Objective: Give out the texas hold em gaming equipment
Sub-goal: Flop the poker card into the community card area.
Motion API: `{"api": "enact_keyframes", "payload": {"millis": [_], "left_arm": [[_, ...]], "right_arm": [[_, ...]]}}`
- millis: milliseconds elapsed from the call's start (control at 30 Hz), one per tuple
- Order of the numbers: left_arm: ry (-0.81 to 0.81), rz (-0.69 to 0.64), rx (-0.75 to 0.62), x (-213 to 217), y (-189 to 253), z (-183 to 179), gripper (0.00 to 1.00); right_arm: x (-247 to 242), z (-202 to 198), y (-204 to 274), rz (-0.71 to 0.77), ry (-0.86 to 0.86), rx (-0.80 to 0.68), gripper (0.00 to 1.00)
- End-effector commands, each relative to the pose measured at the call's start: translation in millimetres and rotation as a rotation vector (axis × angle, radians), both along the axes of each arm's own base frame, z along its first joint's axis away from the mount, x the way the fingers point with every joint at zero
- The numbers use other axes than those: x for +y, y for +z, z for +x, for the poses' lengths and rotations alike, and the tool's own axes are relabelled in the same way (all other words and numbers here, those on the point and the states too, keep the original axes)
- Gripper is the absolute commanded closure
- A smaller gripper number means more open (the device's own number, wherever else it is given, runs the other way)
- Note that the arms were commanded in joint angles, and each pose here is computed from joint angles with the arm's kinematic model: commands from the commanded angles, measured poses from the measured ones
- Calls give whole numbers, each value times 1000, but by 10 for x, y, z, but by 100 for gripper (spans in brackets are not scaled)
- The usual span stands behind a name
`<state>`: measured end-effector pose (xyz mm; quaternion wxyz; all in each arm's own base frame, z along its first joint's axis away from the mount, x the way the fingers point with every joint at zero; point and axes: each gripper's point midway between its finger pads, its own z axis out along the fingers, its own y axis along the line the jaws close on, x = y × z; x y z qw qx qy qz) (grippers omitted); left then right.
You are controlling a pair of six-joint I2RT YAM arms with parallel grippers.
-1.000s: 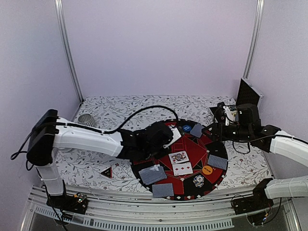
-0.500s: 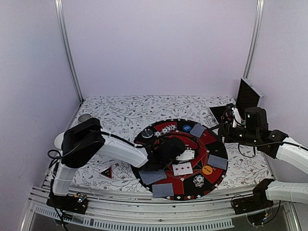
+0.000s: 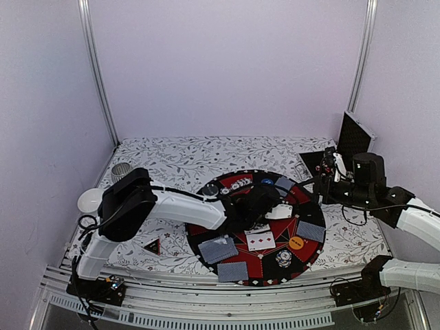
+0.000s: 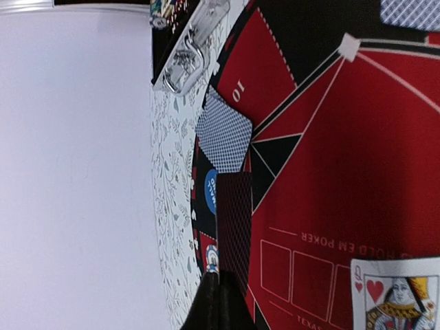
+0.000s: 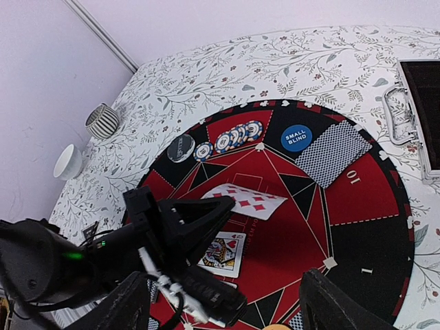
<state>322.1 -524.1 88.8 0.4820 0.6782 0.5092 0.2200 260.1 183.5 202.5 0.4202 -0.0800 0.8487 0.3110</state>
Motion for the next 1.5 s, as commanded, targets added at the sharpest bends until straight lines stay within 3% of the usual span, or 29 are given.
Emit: {"api": "enact_keyframes", "payload": {"millis": [0,233,533,800,967,1033,1100,1200,1300,1333,1367,1467], "left_arm": [[110,31,-23,159,-131,298,100],[62,157,81,354,-561,144,100],[-20,175,144,362,-540,-18,97],[-47,91,178,285,-308,-90,70],[-41,43,181,310,-70,-91,47],[-14,32,177,353,19,-57,44],[52,-23,183,392,217,-19,42],[270,-160,292,680,554,55,31],[538,-245,519,1282,490,-50,19],[624,-278,585,1506,454,-124,7],[700,-308,646,1744,411,-200,3],[912,-442,803,2349,225,-399,2]], "right_arm": [[7,-59,8,19,18,6,24],[10,-79,75,27,26,-8,24],[41,-78,124,34,41,-13,24],[48,-88,142,42,45,-12,24],[59,-93,173,48,52,-16,23],[64,-99,180,51,56,-17,23],[68,-105,187,54,58,-16,23],[67,-128,209,66,60,-14,23],[62,-155,195,73,61,-6,23],[67,-162,182,74,65,-1,23],[78,-166,163,73,71,5,23],[147,-163,140,78,105,24,23]]}}
